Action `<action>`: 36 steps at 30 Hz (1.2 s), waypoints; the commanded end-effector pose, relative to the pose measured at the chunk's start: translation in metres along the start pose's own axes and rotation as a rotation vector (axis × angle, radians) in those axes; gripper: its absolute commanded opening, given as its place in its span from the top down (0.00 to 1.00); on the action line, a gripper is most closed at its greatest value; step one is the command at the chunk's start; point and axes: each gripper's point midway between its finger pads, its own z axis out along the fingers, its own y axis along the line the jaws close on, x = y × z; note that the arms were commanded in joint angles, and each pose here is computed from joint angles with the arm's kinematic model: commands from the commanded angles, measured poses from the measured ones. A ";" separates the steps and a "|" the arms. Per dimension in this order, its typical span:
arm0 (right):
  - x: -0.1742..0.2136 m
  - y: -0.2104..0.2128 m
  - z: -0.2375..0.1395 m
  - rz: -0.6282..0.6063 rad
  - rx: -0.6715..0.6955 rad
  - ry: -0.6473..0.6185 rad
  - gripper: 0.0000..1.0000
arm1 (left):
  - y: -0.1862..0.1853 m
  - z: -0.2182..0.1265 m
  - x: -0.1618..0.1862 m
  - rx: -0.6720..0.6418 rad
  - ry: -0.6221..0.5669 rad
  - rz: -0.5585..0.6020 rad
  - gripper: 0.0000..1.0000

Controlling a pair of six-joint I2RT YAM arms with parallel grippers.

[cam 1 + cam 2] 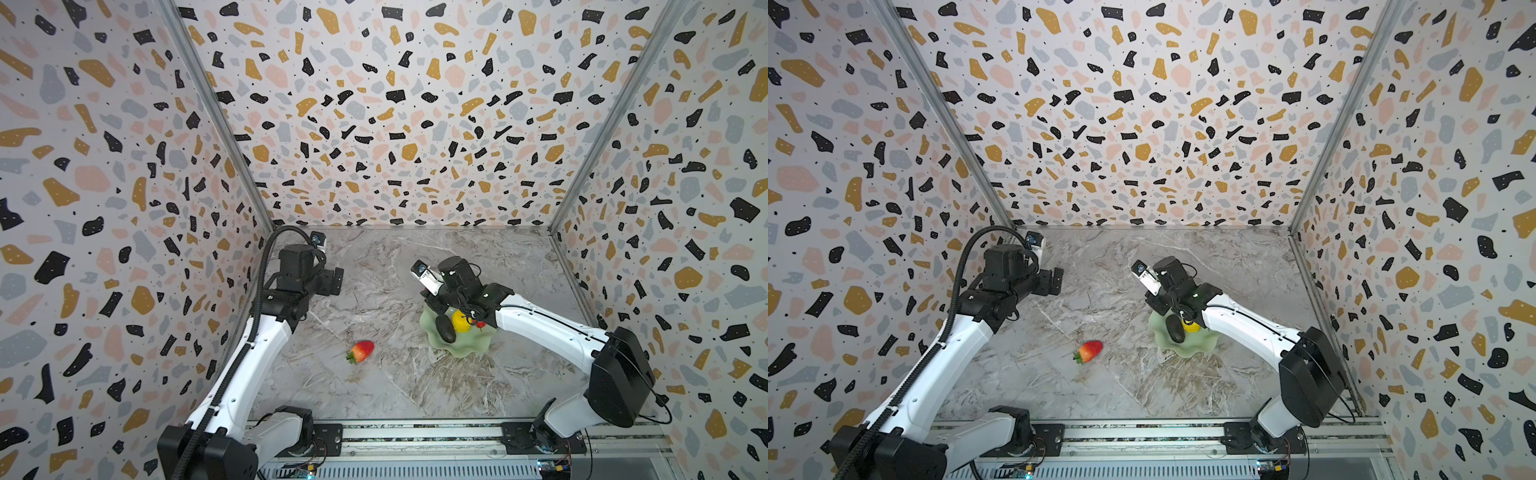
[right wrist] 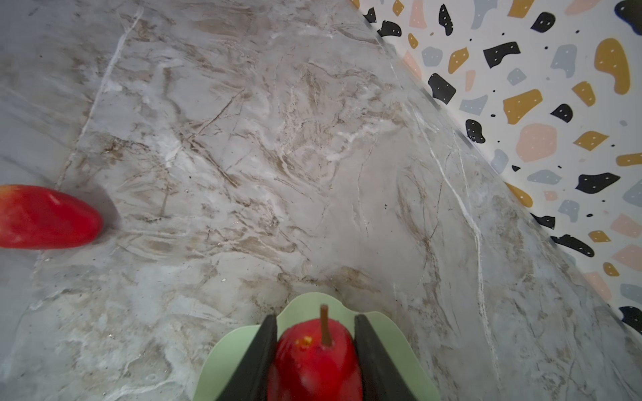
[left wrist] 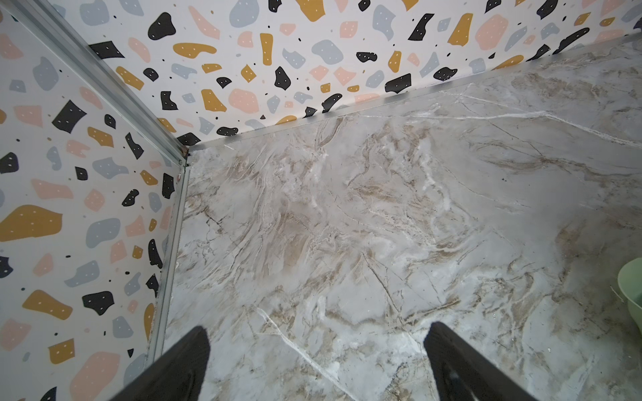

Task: Place and organize the fake fruits in the fruit bowl
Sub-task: 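Carry the mango with the right gripper into the bowl and release it, then move the right gripper to the leafy strawberry and grasp it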

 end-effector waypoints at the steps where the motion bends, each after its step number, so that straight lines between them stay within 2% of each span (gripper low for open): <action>1: -0.001 -0.010 0.009 0.065 0.020 -0.019 0.88 | 0.000 -0.005 -0.007 0.001 -0.042 0.007 0.00; 12: 0.045 -0.023 0.035 0.176 0.028 0.015 0.88 | -0.001 -0.002 -0.006 0.003 -0.034 0.006 0.00; 24: 0.060 -0.032 0.045 0.243 0.050 -0.009 0.84 | -0.002 0.001 -0.005 0.010 -0.026 0.008 0.00; 33: 0.072 -0.031 0.049 0.251 0.052 0.010 0.67 | -0.003 0.002 -0.004 0.014 -0.020 0.008 0.00; 36: 0.074 -0.032 0.048 0.253 0.057 0.016 0.65 | -0.003 0.002 -0.004 0.014 -0.021 0.009 0.00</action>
